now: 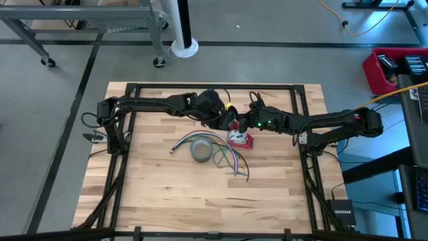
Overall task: Coil cords
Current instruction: Coil the green wire into the spool
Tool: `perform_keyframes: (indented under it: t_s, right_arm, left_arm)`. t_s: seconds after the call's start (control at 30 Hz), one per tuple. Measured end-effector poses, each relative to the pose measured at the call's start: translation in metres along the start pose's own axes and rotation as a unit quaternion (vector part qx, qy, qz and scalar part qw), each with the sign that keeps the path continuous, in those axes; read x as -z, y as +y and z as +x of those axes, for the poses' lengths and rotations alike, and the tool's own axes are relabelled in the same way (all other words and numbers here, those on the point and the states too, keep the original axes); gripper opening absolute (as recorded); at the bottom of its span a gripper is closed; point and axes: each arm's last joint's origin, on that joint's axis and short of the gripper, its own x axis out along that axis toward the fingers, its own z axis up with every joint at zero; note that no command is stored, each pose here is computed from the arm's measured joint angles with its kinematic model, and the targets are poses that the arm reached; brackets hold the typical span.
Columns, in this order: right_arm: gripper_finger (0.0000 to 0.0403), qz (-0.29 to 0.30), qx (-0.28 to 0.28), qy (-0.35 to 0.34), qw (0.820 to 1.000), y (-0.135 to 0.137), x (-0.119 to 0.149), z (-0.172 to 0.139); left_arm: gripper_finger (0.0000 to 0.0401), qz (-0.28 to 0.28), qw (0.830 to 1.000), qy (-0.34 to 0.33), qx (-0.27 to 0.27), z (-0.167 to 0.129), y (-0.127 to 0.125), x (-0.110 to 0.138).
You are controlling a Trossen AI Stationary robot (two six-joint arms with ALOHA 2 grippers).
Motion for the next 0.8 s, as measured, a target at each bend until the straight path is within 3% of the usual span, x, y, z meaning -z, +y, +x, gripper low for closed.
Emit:
perform_keyframes:
  t_s: [0.47,0.8]
  right_arm:
    - [0.0003,0.022,-0.052,0.018,0.998,0.005,-0.001,0.0]
    - [0.0003,0.033,-0.098,0.074,0.992,0.007,0.001,-0.004]
  left_arm:
    - [0.0,0.083,0.987,0.028,-0.133,0.005,0.008,0.033]
    - [0.0002,0.123,0.979,0.028,-0.163,0.005,0.01,0.037]
